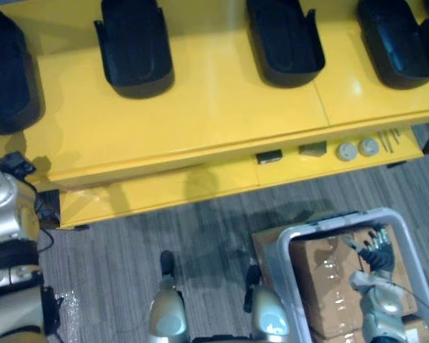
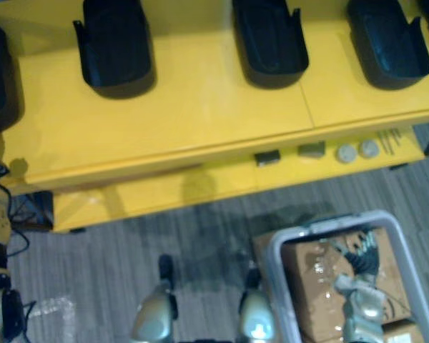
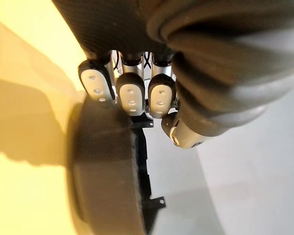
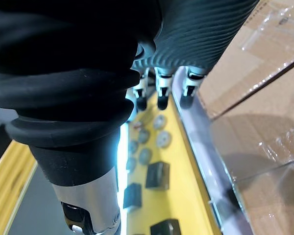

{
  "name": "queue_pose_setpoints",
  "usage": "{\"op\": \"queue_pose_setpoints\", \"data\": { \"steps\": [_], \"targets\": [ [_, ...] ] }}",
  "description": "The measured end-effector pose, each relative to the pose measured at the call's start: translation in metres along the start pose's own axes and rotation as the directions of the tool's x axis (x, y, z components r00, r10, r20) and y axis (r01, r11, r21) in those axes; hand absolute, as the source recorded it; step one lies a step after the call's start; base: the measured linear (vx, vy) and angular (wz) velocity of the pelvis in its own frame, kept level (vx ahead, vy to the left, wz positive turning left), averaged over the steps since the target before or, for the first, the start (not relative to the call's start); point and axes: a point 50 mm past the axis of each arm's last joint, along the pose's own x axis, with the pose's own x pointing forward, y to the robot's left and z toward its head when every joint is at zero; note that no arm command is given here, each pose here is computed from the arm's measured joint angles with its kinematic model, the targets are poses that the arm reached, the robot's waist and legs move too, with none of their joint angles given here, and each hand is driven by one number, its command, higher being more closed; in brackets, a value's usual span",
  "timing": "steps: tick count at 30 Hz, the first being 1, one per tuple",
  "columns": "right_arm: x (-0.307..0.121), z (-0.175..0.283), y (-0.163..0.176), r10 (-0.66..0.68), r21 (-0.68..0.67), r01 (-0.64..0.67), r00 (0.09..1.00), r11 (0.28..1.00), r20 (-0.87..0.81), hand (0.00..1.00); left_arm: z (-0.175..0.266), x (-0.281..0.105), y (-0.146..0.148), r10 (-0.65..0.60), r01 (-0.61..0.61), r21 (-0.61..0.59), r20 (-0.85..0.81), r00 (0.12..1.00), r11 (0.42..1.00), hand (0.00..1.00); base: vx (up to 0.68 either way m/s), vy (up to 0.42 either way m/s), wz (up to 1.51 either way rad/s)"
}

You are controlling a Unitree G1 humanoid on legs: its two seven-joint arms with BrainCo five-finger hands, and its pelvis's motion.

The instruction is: Walk over and take plastic housings, then place them on the shelf

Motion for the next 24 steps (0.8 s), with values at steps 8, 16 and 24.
{"op": "queue_pose_setpoints", "data": {
  "steps": [8, 16, 24],
  "targets": [
    [0.006, 0.003, 0.008, 0.014, 0.032, -0.015, 1.000, 0.999, 0.008, 0.00, 0.017, 0.020, -0.005, 0.031, -0.031, -0.031, -0.012, 0.999, 0.999, 1.00, 0.00, 0.001, -0.05],
    [0.006, 0.001, 0.010, 0.023, 0.037, -0.023, 1.000, 0.999, -0.001, 0.00, 0.030, 0.029, -0.005, 0.057, -0.057, -0.053, 0.000, 0.998, 0.997, 1.00, -0.01, -0.005, -0.06],
    [-0.019, -0.018, 0.014, -0.021, 0.083, 0.025, 0.999, 0.996, -0.040, 0.00, 0.028, -0.025, 0.011, -0.013, 0.037, -0.126, 0.187, 0.982, 0.991, 0.00, 0.01, 0.001, 0.11]
  ]
}}
